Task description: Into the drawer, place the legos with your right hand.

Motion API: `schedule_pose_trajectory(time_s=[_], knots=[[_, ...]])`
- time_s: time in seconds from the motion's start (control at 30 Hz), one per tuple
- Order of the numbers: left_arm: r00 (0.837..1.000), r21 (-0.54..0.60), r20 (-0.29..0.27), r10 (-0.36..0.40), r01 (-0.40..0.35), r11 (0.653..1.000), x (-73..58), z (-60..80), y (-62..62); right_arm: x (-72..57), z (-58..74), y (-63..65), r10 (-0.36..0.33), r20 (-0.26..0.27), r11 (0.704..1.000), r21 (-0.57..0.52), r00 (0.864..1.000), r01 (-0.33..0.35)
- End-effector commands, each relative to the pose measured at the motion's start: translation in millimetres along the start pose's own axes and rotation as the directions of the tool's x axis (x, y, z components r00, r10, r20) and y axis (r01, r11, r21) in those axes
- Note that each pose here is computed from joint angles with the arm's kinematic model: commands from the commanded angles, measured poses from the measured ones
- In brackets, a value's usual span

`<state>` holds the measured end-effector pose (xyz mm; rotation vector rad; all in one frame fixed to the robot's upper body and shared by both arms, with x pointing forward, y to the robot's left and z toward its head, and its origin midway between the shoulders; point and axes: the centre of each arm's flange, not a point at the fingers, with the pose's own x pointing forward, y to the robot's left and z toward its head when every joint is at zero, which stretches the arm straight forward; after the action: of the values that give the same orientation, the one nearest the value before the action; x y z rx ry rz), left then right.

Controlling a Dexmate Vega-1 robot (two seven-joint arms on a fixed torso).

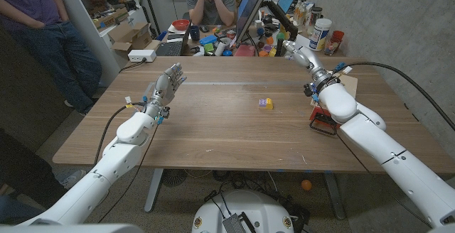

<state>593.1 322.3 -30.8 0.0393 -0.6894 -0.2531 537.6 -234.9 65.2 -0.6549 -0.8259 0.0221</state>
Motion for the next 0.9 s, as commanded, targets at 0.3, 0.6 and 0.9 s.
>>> schedule_pose_trajectory(time_s=[0.3,0.6,0.9], knots=[[1.000,0.001,0.010,-0.012,0.012,1.000,-3.1,2.9,-5.9,-6.0,35.9,2.5,-0.005,0.041,0.973,-0.232,0.999,0.014],[1.000,0.001,0.008,-0.019,0.019,1.000,-3.6,2.1,-9.1,-9.5,48.5,3.5,-0.022,0.034,0.924,-0.382,0.999,0.034],[1.000,0.005,0.016,-0.027,0.027,1.000,-1.9,4.7,-13.5,-8.1,62.2,6.0,-0.030,0.034,0.847,-0.530,0.999,0.044]])
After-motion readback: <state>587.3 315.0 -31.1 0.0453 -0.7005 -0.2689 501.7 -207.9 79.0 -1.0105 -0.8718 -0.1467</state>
